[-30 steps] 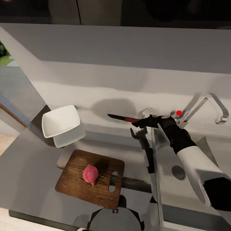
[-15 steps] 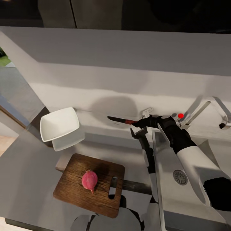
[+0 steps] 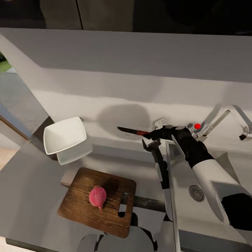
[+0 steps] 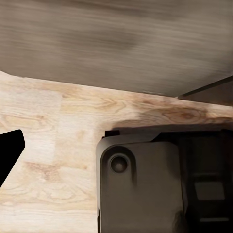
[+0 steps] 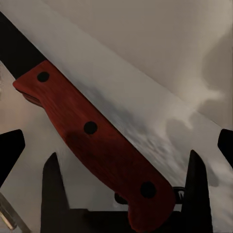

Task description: In the kitchen, take the Vidalia onion out of the sink, dice it on the chopping board with the paring knife, put the diced onion into the bowl on the countertop, then place both the paring knife and the chopping board into the sink.

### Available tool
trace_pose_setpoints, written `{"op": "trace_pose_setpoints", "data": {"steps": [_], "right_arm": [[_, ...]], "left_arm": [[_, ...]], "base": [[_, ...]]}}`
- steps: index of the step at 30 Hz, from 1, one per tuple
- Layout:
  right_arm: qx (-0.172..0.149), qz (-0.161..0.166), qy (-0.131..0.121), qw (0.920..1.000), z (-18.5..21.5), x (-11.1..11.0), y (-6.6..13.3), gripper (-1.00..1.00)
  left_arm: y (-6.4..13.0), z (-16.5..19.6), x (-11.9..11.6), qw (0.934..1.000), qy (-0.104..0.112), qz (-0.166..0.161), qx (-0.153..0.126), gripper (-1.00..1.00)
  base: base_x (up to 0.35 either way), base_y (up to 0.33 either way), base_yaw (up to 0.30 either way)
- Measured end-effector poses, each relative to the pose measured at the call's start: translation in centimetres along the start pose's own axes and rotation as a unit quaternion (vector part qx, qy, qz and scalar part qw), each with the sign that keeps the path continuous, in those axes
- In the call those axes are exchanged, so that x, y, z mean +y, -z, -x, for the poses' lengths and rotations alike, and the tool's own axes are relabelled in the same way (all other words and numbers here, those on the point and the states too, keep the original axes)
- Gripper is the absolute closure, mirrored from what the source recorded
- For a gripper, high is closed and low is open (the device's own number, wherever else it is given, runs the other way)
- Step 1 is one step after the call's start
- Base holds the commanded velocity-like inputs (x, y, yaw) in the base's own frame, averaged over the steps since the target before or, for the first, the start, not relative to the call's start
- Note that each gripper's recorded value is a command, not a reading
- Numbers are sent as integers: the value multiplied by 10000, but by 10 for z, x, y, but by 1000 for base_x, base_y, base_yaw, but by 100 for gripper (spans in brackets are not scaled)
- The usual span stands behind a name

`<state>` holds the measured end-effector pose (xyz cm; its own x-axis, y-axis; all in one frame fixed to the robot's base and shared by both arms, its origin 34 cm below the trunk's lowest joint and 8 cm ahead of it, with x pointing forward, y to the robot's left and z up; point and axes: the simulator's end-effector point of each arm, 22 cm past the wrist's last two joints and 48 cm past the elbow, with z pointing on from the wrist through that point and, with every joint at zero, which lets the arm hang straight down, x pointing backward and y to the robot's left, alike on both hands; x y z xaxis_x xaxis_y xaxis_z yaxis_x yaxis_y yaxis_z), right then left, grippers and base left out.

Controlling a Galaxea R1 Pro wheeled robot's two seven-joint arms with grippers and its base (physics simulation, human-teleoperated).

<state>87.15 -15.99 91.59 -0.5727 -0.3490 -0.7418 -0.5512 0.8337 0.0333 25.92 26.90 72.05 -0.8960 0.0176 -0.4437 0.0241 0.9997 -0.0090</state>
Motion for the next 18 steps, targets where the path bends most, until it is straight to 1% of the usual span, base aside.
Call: {"op": "trace_pose_setpoints", "data": {"steps": [14, 18], "right_arm": [[84, 46, -51, 9999, -12, 1, -8, -100], [63, 44, -34, 10000, -12, 1, -9, -100]], "left_arm": [[0, -5, 0, 10000, -1, 0, 82, -100], [0, -7, 0, 10000, 1, -1, 99, -100]], "base": [[0, 0, 0], [0, 0, 0]]}}
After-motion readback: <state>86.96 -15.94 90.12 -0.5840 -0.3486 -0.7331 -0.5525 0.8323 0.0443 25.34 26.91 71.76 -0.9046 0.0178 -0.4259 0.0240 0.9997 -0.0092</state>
